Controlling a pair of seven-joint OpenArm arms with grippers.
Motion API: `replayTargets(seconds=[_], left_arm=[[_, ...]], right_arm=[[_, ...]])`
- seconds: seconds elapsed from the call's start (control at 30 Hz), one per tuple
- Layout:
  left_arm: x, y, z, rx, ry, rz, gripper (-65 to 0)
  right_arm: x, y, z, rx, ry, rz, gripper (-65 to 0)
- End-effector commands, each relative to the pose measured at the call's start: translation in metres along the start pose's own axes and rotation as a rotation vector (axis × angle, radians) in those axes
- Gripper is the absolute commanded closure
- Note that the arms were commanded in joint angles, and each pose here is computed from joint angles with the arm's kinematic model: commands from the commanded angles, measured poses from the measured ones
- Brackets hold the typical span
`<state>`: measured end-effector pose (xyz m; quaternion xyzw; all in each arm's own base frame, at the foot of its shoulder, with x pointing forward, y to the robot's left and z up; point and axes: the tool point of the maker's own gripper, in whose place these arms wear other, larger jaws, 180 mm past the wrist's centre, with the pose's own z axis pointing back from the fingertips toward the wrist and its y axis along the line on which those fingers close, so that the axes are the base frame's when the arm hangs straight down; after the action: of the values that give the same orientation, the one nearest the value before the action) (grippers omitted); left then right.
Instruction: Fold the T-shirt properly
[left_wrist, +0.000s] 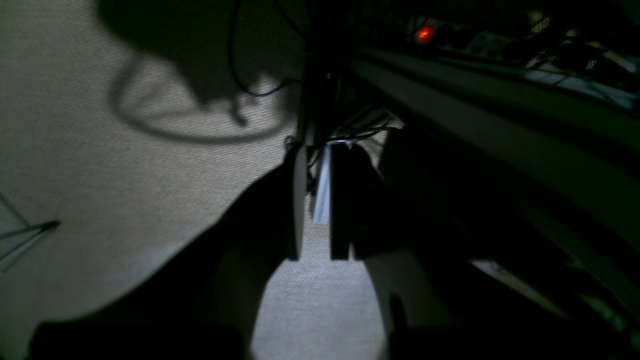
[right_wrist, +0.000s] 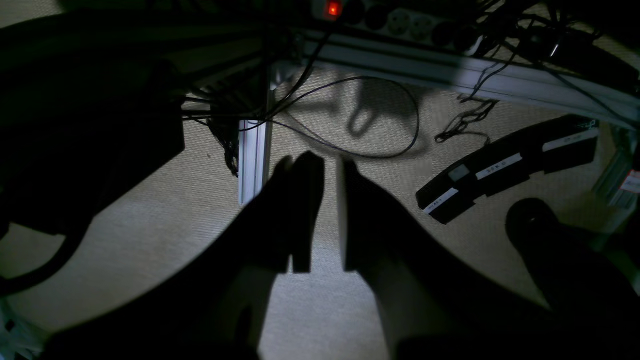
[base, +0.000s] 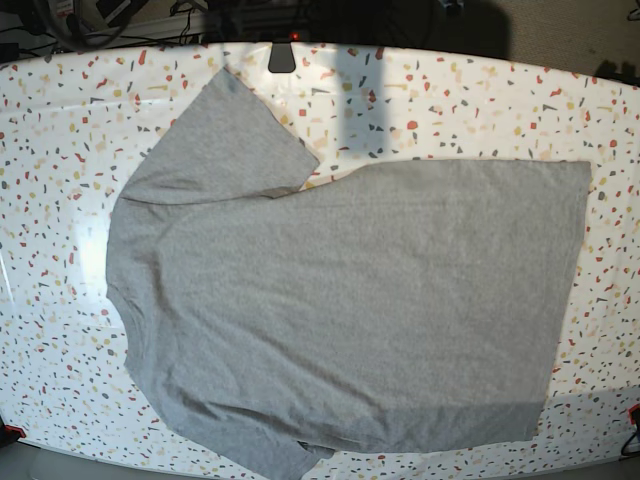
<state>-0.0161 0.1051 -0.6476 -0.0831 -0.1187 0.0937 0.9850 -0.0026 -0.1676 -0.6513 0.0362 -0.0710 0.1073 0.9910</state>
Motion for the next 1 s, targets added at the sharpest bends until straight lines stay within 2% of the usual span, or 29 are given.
replayTargets(seconds=[0.0, 0.13, 0.23, 0.4, 0.53, 0.6, 0.8, 0.97], left_arm=[[-0.004, -0.001, 0.003, -0.017, -0.007, 0.001, -9.3], [-0.001, 0.004, 0.016, -0.051, -0.051, -0.014, -9.3], [0.000, 0.018, 0.029, -0.022, -0.093, -0.008, -9.3], [-0.001, 0.028, 0.056, -0.040, -0.135, -0.051, -9.3], [-0.007, 0.036, 0.078, -0.035, -0.118, -0.102, -9.3], [-0.003, 0.041, 0.091, -0.026, -0.143, -0.102, -9.3], [0.014, 0.048, 0.138, -0.017, -0.239, -0.146, -9.3], [0.030, 0.049, 0.175, 0.001, -0.274, -0.200, -9.3]], right_arm=[[0.000, -0.002, 0.002, -0.003, -0.012, 0.003, -10.0], [-0.001, -0.003, 0.011, -0.015, -0.054, 0.019, -10.0], [-0.004, -0.004, 0.022, -0.017, -0.090, 0.020, -10.0], [-0.006, 0.008, 0.049, 0.088, -0.167, -0.005, -10.0], [-0.015, 0.018, 0.075, 0.167, -0.163, 0.012, -10.0], [-0.018, 0.022, 0.089, 0.188, -0.173, 0.010, -10.0], [-0.023, 0.031, 0.133, 0.207, -0.213, 0.047, -10.0], [-0.019, 0.028, 0.167, 0.178, -0.225, 0.073, -10.0]])
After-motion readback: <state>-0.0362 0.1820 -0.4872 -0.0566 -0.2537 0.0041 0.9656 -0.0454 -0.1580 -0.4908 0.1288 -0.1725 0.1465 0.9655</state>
